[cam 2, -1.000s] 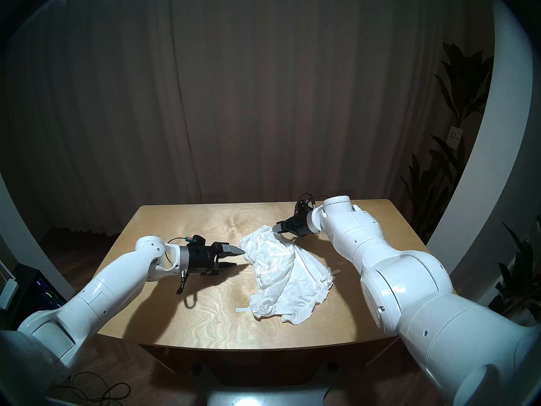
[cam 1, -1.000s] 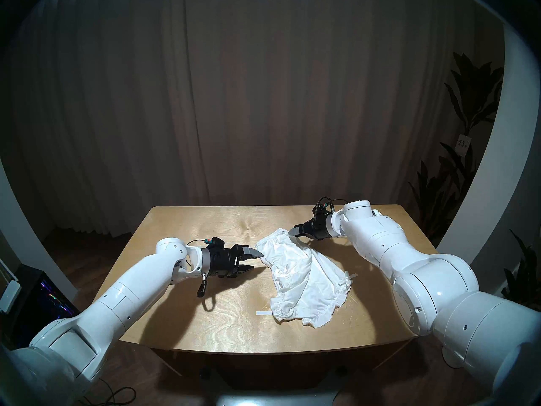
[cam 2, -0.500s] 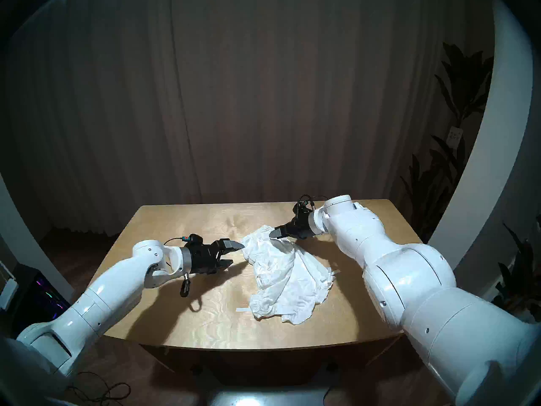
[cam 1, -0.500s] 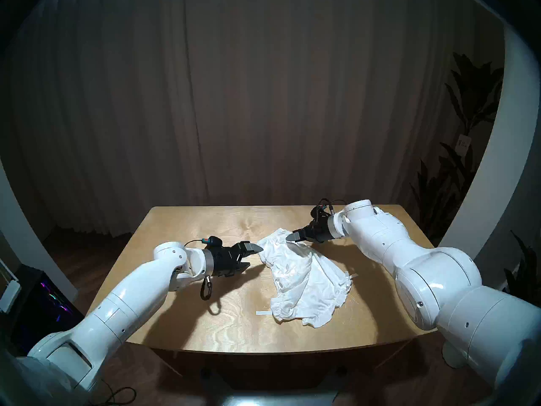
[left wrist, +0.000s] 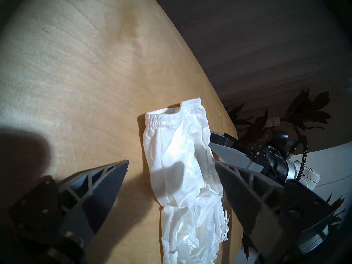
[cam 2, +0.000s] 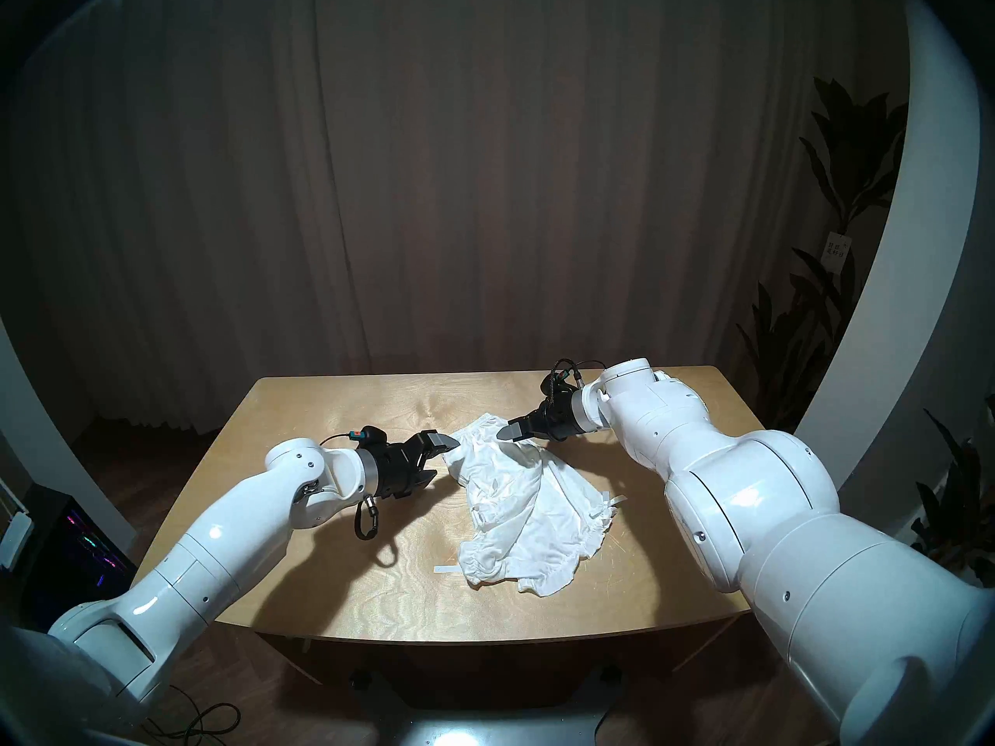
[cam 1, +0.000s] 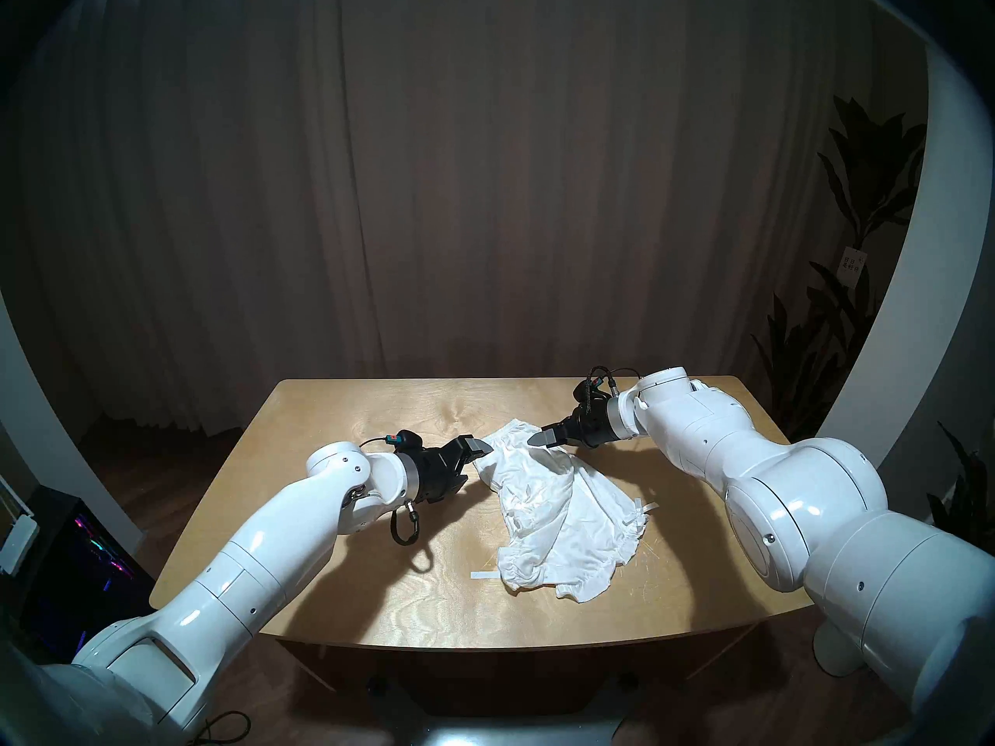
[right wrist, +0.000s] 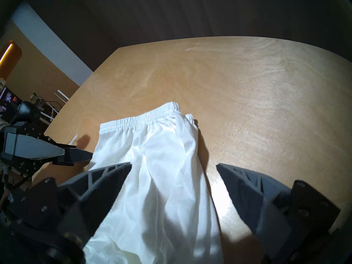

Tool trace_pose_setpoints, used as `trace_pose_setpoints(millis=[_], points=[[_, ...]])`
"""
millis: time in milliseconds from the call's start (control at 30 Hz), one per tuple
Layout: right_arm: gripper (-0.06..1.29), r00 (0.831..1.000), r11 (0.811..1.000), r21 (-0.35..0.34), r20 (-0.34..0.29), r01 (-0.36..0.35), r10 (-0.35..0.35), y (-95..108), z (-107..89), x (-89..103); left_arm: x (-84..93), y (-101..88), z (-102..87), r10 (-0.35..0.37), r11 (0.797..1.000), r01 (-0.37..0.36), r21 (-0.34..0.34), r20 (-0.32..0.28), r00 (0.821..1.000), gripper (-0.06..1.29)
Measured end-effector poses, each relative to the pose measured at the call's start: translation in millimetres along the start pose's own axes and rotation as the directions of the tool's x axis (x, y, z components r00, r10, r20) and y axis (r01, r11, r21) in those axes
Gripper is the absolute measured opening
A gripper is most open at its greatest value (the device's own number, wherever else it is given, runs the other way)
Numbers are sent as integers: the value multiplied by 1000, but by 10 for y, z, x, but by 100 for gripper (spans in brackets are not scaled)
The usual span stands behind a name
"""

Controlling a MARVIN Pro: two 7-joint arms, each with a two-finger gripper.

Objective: Fold the pants in half lengthwise, then in half again, and set them down flat

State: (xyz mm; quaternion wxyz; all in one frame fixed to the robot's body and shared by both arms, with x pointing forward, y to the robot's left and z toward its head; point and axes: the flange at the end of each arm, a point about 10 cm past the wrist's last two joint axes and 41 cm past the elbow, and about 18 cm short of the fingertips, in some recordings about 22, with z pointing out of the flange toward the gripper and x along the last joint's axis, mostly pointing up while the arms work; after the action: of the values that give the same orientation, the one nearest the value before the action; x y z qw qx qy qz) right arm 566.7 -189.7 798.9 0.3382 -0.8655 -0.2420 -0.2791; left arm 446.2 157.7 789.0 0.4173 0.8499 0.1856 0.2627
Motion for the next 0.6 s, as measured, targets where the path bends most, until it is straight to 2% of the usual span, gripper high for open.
trace_pose_setpoints(millis=[133,300,533,600], points=[[121,1000,1000,7,-6,1,-1,-15,16,15,-5,28,57,4,1000,-4,18,-9,1000,113],[121,1000,1000,16,-13,4,-4,-46,54,33,9,30,143,7,999,-6,49,-23,1000,99],[121,1000,1000,24,-19,8,-8,-85,100,55,59,-46,266,-1,996,5,94,-43,999,51],[121,1000,1000,26,-21,9,-9,-93,108,61,75,-50,295,-3,995,8,99,-47,999,49]])
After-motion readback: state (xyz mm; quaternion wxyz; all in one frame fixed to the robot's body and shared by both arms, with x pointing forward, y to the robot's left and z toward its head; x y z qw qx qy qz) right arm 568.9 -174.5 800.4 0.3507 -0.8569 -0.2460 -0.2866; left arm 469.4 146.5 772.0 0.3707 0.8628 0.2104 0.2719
